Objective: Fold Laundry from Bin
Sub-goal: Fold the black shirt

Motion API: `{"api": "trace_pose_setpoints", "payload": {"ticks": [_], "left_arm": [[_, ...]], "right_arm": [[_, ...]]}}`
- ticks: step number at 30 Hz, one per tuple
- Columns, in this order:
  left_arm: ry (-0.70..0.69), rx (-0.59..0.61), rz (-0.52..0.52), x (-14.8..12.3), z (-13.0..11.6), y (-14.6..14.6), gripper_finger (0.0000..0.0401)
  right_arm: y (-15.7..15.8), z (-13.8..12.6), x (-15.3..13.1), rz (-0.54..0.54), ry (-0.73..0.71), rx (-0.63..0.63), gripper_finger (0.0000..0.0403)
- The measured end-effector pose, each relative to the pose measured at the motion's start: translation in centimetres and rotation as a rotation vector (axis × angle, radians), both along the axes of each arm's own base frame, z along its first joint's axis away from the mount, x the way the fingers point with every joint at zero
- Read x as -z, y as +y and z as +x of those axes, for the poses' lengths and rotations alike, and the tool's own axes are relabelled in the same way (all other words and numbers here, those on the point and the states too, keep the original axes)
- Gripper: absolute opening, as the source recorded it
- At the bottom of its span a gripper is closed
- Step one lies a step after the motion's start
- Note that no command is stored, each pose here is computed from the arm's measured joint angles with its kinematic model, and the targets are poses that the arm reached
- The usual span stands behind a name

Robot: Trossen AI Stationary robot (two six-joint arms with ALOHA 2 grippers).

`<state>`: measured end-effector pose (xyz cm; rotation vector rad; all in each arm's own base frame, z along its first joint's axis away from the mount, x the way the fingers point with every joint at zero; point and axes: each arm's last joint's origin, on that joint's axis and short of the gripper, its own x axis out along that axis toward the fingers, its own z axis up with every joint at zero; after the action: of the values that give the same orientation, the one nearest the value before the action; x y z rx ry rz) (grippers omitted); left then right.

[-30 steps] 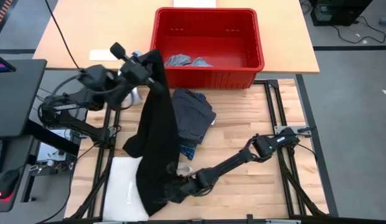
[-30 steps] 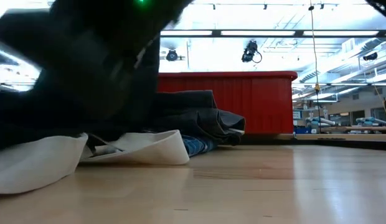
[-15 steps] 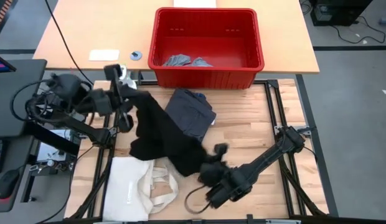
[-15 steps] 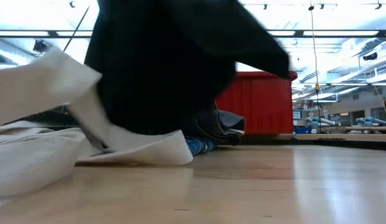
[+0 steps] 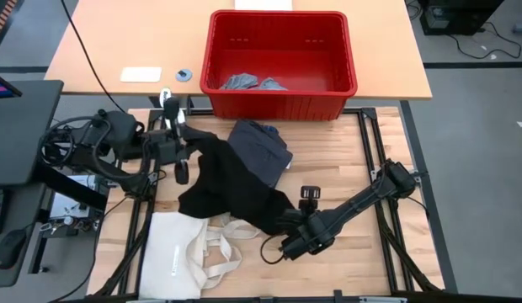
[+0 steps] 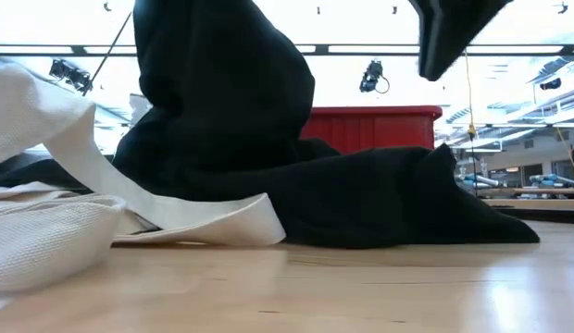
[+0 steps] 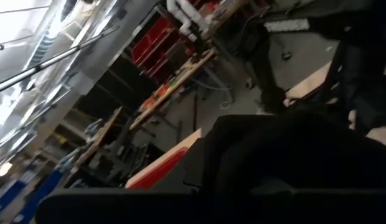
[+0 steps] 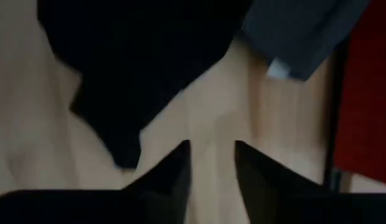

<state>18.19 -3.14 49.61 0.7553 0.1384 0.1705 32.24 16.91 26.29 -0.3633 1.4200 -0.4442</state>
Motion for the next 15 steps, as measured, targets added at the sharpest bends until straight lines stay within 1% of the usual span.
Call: {"api": "trace_pose_setpoints", "payload": {"ticks": [2, 3, 5, 7, 9, 11, 13, 15], "left_arm": [[0.002, -0.026, 0.010, 0.0, 0.0, 0.1, 0.0029], [0.003, -0.035, 0.012, 0.0, 0.0, 0.1, 0.0029], [0.003, -0.053, 0.013, 0.0, 0.0, 0.1, 0.0029], [0.005, -0.092, 0.023, 0.0, 0.0, 0.3, 0.0029], [0.006, -0.139, 0.028, 0.0, -0.1, 0.4, 0.0029], [0.007, -0.179, 0.029, 0.0, -0.1, 0.5, 0.0029], [0.014, -0.208, 0.031, 0.1, -0.2, 0.6, 0.0029], [0.016, -0.222, 0.030, 0.1, -0.2, 0.6, 0.0029]], "right_arm": [[-0.1, -0.3, 0.1, 0.035, 0.021, 0.025, 0.0167], [0.0, -0.2, 0.0, 0.056, 0.004, 0.047, 0.0185], [0.3, 0.5, -0.3, 0.113, -0.082, 0.067, 0.0216], [1.1, 1.8, -0.2, 0.187, -0.181, -0.008, 0.0236], [2.4, 3.3, 0.4, 0.239, -0.270, -0.149, 0.0243], [3.7, 4.6, 1.4, 0.265, -0.340, -0.265, 0.0242], [4.7, 5.7, 2.7, 0.283, -0.393, -0.317, 0.0236], [5.0, 6.8, 4.3, 0.302, -0.418, -0.308, 0.0227]]}}
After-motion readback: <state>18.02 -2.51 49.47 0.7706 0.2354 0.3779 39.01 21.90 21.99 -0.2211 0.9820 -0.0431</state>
